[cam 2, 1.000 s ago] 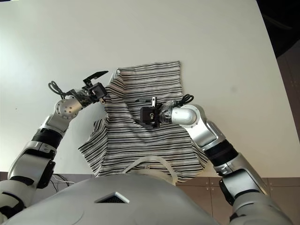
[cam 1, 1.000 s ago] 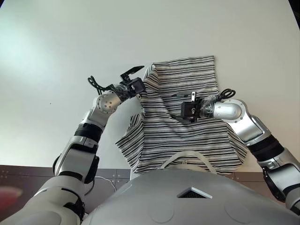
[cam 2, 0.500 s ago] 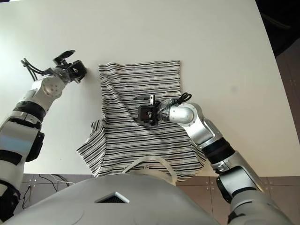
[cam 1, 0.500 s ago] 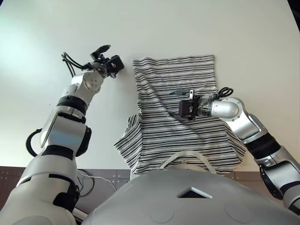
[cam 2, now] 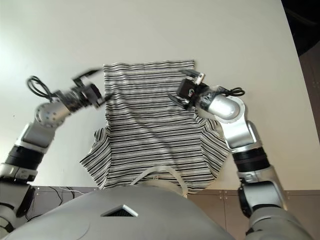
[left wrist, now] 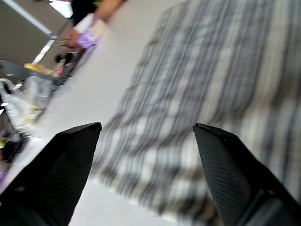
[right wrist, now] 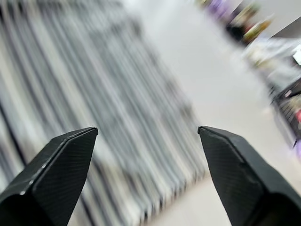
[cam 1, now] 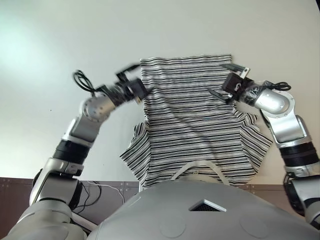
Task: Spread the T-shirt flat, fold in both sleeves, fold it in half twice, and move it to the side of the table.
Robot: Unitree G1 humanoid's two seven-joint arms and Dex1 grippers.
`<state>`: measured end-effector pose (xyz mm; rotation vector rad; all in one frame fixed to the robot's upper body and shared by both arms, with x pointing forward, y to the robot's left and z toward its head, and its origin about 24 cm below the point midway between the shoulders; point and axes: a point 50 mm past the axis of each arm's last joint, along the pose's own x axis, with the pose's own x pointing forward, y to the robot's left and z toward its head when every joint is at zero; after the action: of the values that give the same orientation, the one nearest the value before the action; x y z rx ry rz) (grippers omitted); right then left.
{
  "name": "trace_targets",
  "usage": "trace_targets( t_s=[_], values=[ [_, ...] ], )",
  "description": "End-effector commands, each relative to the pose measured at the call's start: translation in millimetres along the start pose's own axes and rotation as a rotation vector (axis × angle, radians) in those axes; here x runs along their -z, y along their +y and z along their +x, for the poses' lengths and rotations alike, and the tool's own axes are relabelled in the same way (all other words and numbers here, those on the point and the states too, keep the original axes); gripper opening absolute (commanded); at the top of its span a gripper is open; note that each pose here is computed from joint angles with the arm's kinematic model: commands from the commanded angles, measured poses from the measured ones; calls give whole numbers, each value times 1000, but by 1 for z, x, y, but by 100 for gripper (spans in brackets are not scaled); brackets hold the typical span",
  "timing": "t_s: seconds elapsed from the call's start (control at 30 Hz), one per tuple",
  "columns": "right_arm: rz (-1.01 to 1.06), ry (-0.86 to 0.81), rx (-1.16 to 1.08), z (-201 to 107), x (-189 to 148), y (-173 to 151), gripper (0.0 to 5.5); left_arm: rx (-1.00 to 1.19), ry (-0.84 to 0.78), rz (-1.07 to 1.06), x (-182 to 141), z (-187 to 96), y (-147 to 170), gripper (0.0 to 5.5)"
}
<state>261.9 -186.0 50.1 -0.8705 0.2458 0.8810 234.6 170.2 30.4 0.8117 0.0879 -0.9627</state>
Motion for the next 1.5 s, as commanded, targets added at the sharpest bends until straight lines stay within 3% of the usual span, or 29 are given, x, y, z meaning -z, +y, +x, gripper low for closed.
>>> trace_targets(
  t_s=[0.03, 0.2, 0.3, 0.47, 0.67, 0.8, 0.9, 1.0, 1.1, 1.2, 1.37, 1.5],
  values=[
    [-33, 29, -56, -3, 9, 9, 395, 123, 64, -49, 6, -14, -18, 364],
    [-27, 65, -128, 8, 16, 24, 395, 185, 241, 54, 31, -14, -15, 364],
    [-48, 112, -152, 21, 23, 23, 395, 162, 321, 140, 48, -9, 5, 364],
    [-49, 124, -62, 48, 15, 9, 395, 96, 293, 183, 53, 10, 29, 364],
    [-81, 155, 23, 54, 21, -11, 395, -39, 274, 147, 54, 20, 34, 364],
    [-61, 53, 170, 53, 10, -32, 395, -161, 302, 160, 56, 19, 47, 364],
    [20, -124, 286, 21, -15, -51, 395, -293, 247, 164, 41, 11, 66, 364],
    [50, -206, -22, -37, -28, -18, 395, -384, 149, 134, 14, -2, 78, 364],
    [20, -46, -263, -58, 1, 29, 395, -399, 141, 99, 6, -14, 74, 364],
    [-1, 99, -273, -62, 32, 43, 395, -448, 249, 27, 22, -51, 71, 364],
    [58, 138, -274, -75, 46, 58, 395, -395, 409, 23, 33, -138, 47, 364],
    [115, 154, -300, -101, 44, 73, 395, -382, 503, 20, 36, -166, 27, 364]
  ],
)
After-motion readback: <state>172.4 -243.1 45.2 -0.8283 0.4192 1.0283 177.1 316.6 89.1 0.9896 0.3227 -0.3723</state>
